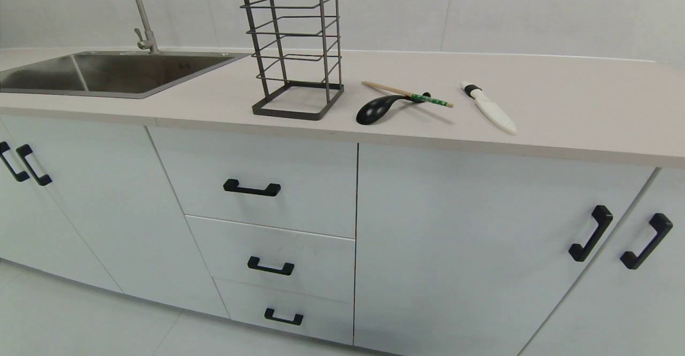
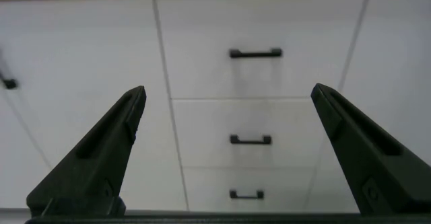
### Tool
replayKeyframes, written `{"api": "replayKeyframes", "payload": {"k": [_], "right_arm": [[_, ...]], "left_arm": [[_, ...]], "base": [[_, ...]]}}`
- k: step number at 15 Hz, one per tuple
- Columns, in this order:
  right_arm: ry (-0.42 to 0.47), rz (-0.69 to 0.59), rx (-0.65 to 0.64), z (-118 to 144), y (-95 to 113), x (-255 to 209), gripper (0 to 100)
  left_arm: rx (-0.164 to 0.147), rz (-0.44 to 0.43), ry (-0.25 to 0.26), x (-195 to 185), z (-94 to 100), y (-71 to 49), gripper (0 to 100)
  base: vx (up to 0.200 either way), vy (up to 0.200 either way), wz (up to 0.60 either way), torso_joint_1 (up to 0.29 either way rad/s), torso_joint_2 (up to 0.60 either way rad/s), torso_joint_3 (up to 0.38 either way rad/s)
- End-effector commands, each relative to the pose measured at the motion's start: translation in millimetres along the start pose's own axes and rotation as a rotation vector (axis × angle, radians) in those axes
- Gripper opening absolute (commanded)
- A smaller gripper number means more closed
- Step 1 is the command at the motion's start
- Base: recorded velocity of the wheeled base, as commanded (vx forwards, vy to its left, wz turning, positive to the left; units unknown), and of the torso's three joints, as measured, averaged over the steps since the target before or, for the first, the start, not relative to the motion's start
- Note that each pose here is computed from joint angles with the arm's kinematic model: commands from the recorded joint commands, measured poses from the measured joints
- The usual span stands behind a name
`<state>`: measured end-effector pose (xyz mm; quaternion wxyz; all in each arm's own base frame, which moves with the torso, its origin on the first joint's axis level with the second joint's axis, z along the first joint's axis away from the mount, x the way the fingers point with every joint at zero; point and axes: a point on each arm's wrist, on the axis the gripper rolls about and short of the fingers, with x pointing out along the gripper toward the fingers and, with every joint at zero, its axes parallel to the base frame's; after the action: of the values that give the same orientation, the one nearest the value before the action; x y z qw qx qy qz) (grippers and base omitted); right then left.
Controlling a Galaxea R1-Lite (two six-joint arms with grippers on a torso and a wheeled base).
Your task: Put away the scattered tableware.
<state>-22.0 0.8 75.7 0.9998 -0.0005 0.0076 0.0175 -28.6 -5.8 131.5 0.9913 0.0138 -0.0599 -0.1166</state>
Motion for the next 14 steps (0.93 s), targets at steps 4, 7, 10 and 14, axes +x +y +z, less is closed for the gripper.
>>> {"api": "replayKeyframes", "payload": {"k": [4,7,10,14], "right_arm": [[0.002,0.0,0.0,0.0,0.0,0.1,0],[0.002,0.0,0.0,0.0,0.0,0.1,0],[0.002,0.0,0.0,0.0,0.0,0.1,0],[0.002,0.0,0.0,0.0,0.0,0.1,0]], "left_arm": [[0.007,-0.136,0.217,27.4,-0.7,4.3,100],[0.112,-0.283,0.339,46.6,-5.6,6.6,100],[0.195,-0.494,0.502,76.4,-15.0,5.4,100],[0.407,-0.718,0.515,105.6,-22.8,-3.9,100]], "base": [[0.0,0.0,0.0,0.0,0.0,0.0],[0.0,0.0,0.0,0.0,0.0,0.0],[0.0,0.0,0.0,0.0,0.0,0.0],[0.0,0.0,0.0,0.0,0.0,0.0]]}}
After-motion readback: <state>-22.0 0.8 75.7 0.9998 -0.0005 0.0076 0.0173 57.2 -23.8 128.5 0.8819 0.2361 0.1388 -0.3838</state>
